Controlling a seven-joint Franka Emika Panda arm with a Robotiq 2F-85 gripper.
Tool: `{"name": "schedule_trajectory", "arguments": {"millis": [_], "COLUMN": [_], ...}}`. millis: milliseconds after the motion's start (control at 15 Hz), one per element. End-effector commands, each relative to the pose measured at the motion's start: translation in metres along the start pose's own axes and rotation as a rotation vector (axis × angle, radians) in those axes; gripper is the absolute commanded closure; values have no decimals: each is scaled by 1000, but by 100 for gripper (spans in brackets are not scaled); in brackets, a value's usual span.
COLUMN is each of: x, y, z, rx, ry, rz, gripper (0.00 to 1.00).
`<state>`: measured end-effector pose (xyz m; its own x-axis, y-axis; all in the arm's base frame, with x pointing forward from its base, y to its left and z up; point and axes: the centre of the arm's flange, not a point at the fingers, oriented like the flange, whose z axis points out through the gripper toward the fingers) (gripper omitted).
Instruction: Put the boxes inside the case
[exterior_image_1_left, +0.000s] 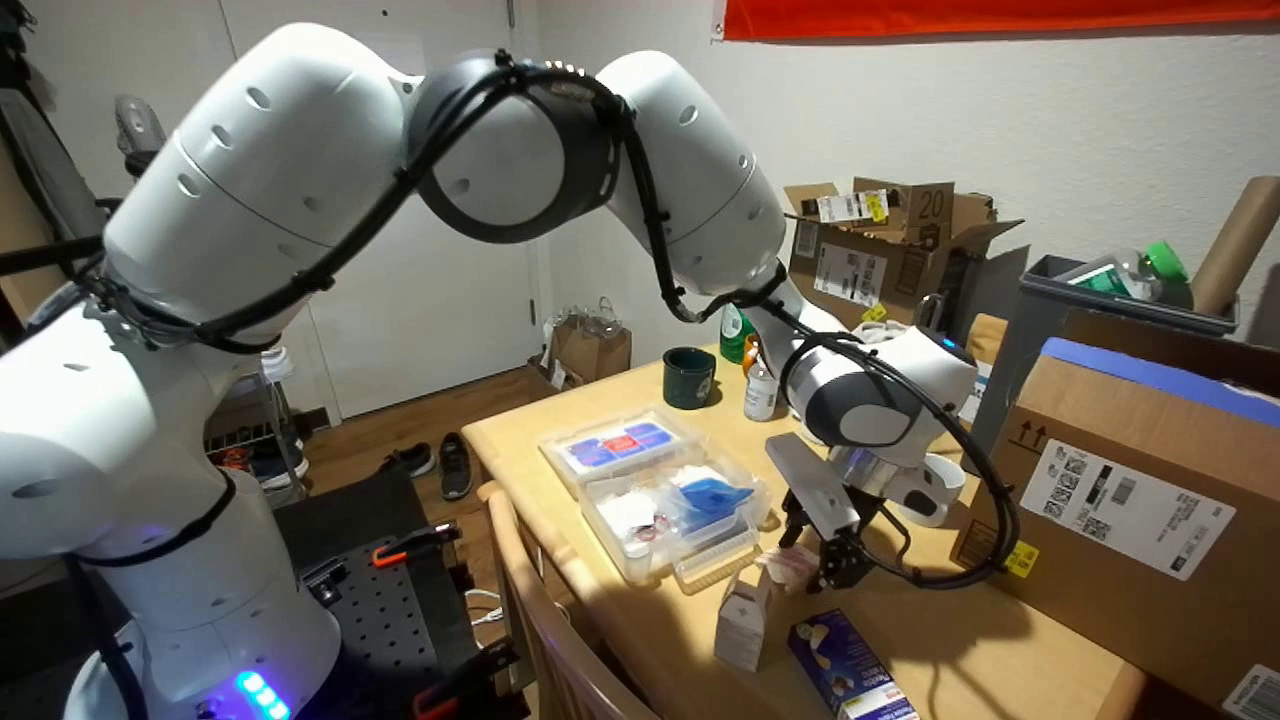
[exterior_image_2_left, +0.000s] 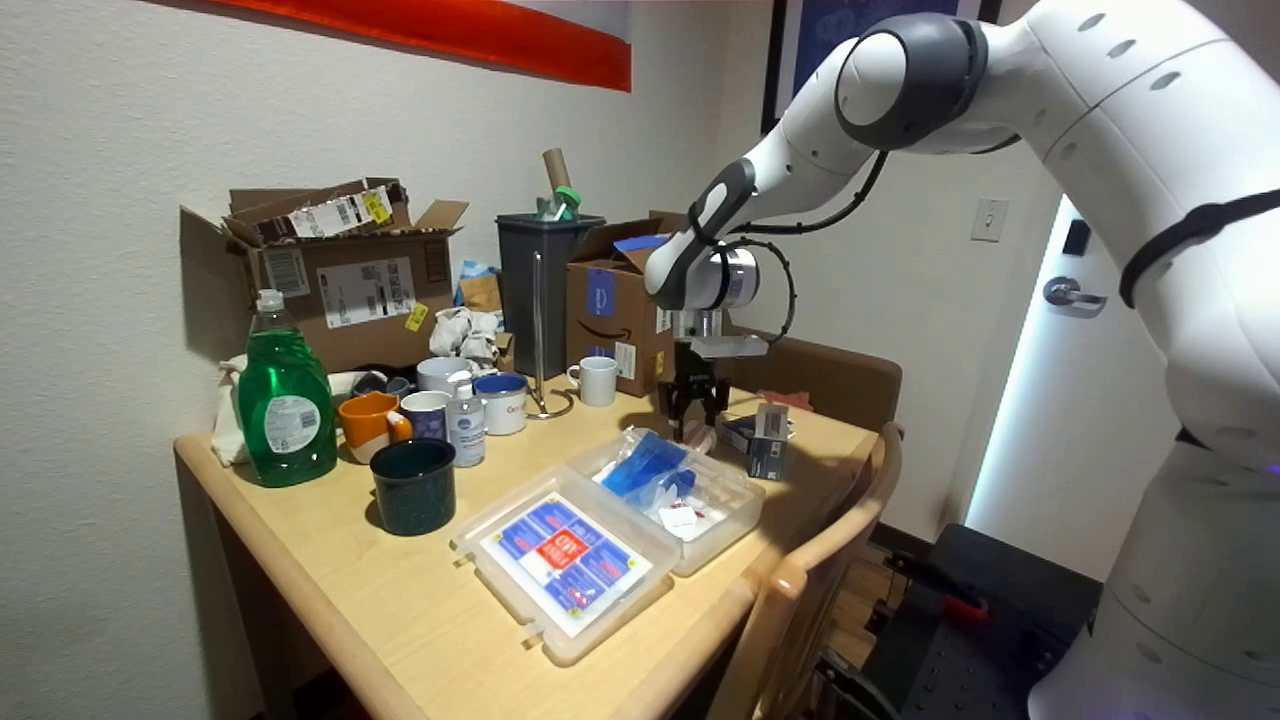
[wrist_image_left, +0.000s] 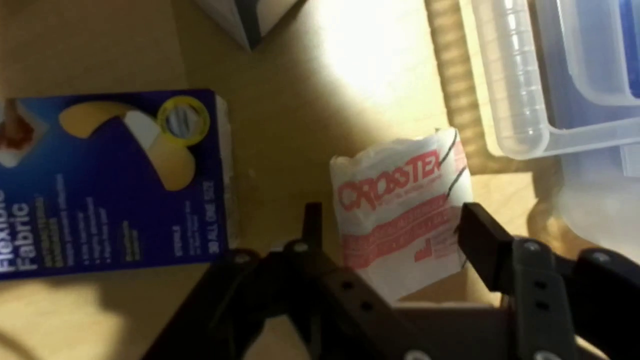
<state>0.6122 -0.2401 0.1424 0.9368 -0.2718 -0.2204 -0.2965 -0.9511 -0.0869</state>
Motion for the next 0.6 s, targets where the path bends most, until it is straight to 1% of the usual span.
{"name": "schedule_trajectory", "arguments": {"millis": [0, 200, 333, 400, 467, 533], "x": [7, 5, 2, 0, -3, -6], "y": [-3, -3, -3, -4, -6, -9], "z": [1, -6, -19, -27, -39, -51], "rx": [43, 36, 23, 18, 8, -1], "ry": [-26, -14, 11, 21, 35, 45], "rz": [-22, -24, -24, -25, -27, -26], "gripper": [58, 82, 95, 96, 99, 98]}}
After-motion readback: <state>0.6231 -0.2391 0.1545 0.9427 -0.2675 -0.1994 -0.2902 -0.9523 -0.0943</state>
